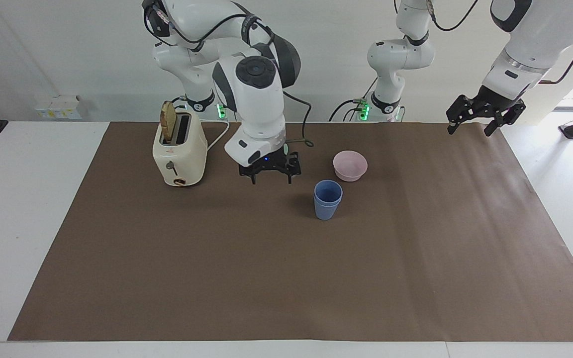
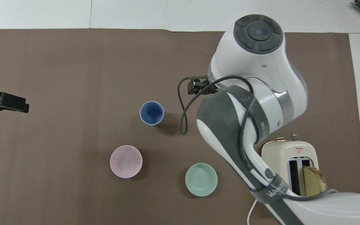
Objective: Stack blue cups with both arms
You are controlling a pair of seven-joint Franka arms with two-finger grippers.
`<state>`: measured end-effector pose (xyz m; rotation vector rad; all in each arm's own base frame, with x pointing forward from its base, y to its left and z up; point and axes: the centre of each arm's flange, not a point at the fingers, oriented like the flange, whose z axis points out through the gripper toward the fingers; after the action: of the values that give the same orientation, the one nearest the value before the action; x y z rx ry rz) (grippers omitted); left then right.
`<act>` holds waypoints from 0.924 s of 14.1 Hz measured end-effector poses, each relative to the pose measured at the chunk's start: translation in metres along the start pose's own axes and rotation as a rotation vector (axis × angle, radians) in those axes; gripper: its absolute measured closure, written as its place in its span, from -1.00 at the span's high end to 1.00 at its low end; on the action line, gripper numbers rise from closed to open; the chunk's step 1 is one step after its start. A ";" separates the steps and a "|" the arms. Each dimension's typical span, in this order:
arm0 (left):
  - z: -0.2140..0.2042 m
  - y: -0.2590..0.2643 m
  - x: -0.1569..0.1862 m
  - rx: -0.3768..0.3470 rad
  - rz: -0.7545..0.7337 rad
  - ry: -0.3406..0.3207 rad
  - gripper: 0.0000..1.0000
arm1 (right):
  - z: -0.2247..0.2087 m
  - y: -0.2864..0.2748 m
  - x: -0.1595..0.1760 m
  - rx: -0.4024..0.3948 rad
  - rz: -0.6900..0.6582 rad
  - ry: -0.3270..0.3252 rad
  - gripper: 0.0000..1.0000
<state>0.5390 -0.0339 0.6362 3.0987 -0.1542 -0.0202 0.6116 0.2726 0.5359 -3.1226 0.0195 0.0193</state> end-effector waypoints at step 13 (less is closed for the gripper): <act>0.000 0.001 0.000 0.000 0.001 0.000 1.00 | -0.116 0.252 -0.019 0.026 0.044 -0.015 1.00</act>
<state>0.5389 -0.0346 0.6364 3.0987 -0.1556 -0.0196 0.5906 0.0185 0.6472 -3.0948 0.0875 0.0435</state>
